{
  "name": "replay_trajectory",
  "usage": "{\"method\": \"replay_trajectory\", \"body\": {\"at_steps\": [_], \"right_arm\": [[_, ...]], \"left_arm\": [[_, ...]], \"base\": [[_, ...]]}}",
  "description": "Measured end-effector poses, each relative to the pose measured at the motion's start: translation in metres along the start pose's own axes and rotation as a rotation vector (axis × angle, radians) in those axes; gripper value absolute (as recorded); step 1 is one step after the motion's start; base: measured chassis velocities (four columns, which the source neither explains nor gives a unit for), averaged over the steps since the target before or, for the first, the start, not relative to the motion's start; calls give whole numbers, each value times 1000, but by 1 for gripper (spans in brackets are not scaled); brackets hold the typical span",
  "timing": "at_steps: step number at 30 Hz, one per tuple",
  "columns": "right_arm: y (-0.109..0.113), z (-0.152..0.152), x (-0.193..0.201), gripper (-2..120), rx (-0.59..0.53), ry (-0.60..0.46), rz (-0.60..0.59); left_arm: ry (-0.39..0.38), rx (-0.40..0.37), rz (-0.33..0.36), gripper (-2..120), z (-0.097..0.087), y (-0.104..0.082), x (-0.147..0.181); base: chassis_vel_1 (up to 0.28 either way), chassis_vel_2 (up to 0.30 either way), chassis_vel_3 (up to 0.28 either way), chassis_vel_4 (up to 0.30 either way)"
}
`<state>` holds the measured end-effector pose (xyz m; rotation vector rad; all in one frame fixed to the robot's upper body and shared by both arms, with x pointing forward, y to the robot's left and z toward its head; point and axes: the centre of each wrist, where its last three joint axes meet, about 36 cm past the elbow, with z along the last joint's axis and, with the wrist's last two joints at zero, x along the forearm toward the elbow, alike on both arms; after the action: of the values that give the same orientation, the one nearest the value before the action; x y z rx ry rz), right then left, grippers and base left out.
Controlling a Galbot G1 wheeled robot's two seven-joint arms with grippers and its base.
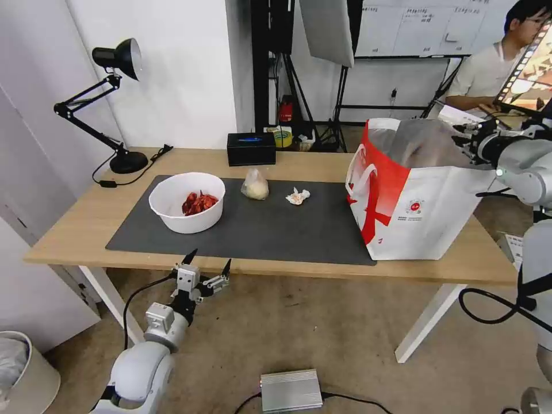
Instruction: Pick up the trash from the table and place it into the takeout bag.
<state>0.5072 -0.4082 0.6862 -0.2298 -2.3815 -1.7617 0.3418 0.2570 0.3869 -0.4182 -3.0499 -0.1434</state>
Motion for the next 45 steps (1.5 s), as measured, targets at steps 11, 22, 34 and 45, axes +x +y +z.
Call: {"method": "replay_trajectory", "body": {"at_steps": [11, 22, 34, 45], "right_arm": [[-4, 11, 15, 79, 55, -16, -65], [-44, 55, 47, 90, 259, -72, -298], [-88, 94, 78, 86, 613, -209, -646], [-127, 130, 109, 86, 858, -180, -714]], "left_arm": [[-9, -4, -5, 100, -4, 1, 2], [-17, 1, 10, 100, -6, -4, -1], [-24, 11, 16, 100, -1, -9, -2], [-28, 13, 10, 100, 0, -13, 1]], "base": [[0, 0, 0, 0], [0, 0, 0, 0], [0, 0, 0, 0], [0, 0, 0, 0]]}}
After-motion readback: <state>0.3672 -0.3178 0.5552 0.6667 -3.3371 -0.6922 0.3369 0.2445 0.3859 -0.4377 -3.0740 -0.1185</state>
